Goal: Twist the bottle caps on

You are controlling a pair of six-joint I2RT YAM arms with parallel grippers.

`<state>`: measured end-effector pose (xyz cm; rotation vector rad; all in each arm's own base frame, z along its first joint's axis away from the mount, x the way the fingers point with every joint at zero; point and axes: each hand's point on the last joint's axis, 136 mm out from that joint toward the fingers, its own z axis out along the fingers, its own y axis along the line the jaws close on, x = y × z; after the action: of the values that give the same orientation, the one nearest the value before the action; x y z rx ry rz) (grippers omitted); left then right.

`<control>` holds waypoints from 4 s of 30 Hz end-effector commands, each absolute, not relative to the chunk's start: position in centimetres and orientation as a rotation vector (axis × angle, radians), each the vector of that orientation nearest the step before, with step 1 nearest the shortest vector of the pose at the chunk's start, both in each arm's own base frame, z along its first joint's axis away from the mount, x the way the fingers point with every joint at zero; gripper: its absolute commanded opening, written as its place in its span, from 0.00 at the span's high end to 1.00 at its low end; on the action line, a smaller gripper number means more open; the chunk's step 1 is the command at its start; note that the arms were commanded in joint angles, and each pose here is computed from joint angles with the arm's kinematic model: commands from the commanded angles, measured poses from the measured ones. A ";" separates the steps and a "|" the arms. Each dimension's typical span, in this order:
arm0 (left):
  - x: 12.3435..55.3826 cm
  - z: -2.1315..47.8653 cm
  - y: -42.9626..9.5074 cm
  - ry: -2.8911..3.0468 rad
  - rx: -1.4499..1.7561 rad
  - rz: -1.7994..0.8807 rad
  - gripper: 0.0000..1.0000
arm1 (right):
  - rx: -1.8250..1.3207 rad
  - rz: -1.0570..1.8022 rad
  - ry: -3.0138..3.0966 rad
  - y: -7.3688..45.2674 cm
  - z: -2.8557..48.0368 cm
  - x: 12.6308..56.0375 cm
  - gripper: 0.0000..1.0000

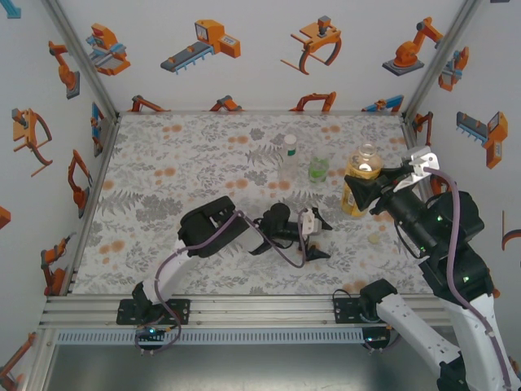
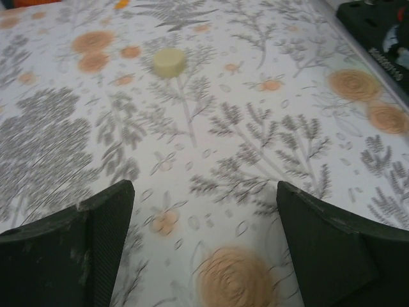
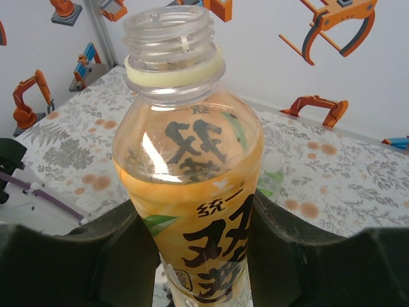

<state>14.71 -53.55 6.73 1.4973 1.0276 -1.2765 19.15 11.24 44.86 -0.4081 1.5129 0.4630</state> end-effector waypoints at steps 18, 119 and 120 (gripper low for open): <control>4.4 4.6 -59.8 0.926 1.710 -1.462 0.10 | -0.416 0.489 1.450 11.4 46.2 18.4 0.79; 21.9 15.0 -54.0 1.431 0.955 -0.489 0.09 | -0.431 0.184 1.580 9.4 43.8 21.9 0.80; 21.6 15.7 -53.2 1.432 0.956 -0.507 0.09 | -0.432 0.180 1.590 9.4 43.6 22.2 0.81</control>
<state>22.11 -54.27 11.58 1.0074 1.4626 -0.4091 22.05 10.16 42.77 -0.4466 1.5945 0.2347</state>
